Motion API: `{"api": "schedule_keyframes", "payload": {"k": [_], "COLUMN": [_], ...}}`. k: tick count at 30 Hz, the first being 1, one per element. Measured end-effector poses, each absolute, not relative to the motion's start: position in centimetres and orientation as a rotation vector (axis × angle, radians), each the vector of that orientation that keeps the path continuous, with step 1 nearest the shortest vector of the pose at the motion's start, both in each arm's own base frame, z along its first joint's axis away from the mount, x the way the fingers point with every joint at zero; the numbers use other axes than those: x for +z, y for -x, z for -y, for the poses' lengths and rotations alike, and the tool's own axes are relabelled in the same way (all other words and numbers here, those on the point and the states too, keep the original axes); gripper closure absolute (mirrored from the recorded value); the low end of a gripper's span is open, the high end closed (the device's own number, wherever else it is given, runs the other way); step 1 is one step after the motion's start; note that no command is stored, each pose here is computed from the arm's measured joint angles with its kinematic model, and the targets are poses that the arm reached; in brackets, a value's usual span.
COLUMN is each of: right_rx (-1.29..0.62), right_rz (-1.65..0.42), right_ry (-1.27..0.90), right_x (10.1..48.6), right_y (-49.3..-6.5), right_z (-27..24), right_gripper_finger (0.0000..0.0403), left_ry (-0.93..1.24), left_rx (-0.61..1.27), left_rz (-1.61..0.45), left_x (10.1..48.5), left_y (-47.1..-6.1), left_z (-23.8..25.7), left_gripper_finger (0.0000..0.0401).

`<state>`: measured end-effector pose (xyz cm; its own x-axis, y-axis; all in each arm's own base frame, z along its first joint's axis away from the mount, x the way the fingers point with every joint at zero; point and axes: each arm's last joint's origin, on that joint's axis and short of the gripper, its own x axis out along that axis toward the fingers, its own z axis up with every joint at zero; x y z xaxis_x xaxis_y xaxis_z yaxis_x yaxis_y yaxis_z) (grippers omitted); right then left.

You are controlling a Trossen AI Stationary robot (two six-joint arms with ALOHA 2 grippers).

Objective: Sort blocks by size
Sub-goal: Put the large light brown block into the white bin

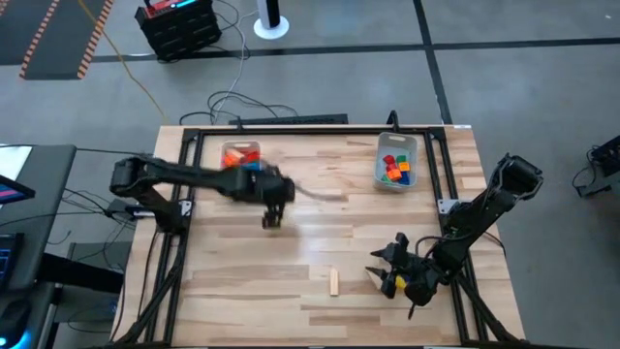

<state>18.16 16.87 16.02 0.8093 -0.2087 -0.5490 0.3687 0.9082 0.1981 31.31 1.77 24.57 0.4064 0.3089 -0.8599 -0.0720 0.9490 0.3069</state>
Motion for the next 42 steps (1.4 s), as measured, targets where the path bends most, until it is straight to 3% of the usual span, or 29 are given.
{"api": "schedule_keyframes", "payload": {"k": [7,16,30,42], "right_rx": [-0.367,-0.493,-0.446,-0.448], "right_rz": [-0.61,-0.715,-0.81,-0.804], "right_ry": [-0.3,-0.37,-0.4,-0.403], "right_x": [15.5,14.7,14.5,14.5], "right_y": [-17.7,-16.6,-15.8,-15.9], "right_z": [-16.2,-15.1,-15.7,-15.6], "right_gripper_finger": [0.0154,0.0154,0.0154,0.0154], "left_ry": [-0.419,-0.552,-0.64,-0.673], "left_rx": [-0.021,-0.298,-0.697,-0.719], "left_rz": [-0.932,-0.922,-0.908,-0.932], "left_x": [22.4,19.6,17.6,15.6], "left_y": [-34.3,-40.4,-46.2,-46.6], "left_z": [6.9,12.7,14.4,13.2], "left_gripper_finger": [0.0086,0.0103,0.0121,0.0125]}}
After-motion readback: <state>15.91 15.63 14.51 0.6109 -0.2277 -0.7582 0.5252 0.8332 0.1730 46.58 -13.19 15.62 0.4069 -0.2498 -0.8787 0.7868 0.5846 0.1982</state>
